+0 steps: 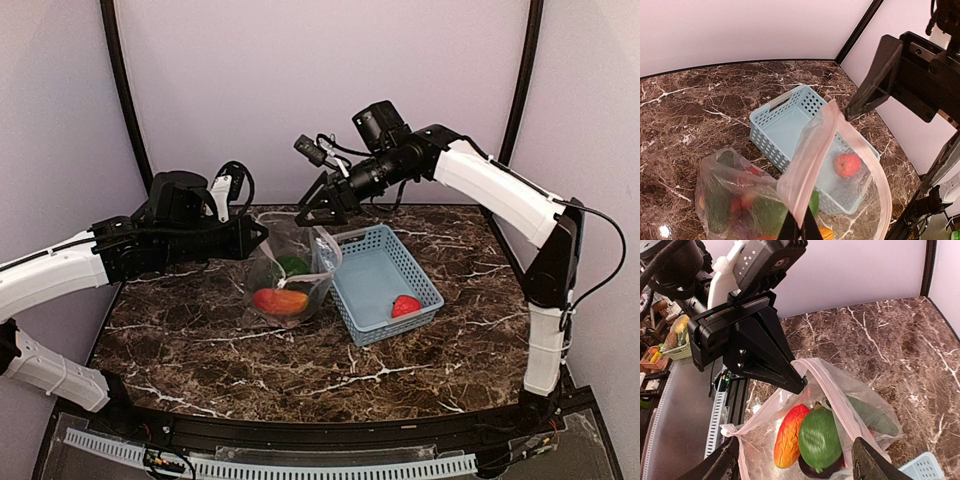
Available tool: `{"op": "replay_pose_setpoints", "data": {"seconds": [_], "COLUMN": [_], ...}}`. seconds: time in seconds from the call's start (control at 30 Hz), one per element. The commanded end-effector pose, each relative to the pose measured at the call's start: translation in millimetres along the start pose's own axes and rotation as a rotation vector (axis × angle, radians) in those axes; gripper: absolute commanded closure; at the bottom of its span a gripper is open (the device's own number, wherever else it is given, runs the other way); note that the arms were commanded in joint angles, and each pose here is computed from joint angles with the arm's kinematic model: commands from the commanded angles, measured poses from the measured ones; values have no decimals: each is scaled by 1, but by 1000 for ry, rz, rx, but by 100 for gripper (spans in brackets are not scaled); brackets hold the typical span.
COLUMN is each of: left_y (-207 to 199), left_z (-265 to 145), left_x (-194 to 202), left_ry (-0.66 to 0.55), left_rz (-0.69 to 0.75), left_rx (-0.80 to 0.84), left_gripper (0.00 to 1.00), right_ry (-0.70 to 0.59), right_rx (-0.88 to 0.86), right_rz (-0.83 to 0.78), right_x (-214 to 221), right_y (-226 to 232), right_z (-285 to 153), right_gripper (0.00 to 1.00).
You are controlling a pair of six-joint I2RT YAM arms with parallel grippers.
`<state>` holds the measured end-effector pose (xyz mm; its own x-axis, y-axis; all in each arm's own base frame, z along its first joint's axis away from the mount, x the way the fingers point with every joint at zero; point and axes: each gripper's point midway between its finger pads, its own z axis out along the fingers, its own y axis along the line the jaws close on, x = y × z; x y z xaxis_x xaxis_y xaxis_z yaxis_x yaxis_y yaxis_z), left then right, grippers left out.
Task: Place the food in the zip-top bag and seal the zipper
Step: Place the fake fruit in the zipper food storage bag, then adjust the zipper food storage bag at the center of the board.
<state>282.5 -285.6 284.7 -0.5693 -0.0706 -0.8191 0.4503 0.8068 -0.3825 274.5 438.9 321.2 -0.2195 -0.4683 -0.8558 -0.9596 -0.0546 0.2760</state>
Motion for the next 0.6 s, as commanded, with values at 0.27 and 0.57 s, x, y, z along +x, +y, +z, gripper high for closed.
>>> {"op": "replay_pose_setpoints", "data": {"seconds": [0.27,0.57], "left_y": [2,1], "left_z": [-9,-7], "left_x": [-8,-7], "left_ry": [-43,-40], "left_rz": [-6,-10], "left_rx": [5,13], "left_gripper": [99,99], "right_ry": [190,219], "right_rx": [260,239], "right_rz": [106,180], "right_x": [71,81], "right_y": [-12,-19], "right_z": [-20,-9], "right_gripper": [38,68]}}
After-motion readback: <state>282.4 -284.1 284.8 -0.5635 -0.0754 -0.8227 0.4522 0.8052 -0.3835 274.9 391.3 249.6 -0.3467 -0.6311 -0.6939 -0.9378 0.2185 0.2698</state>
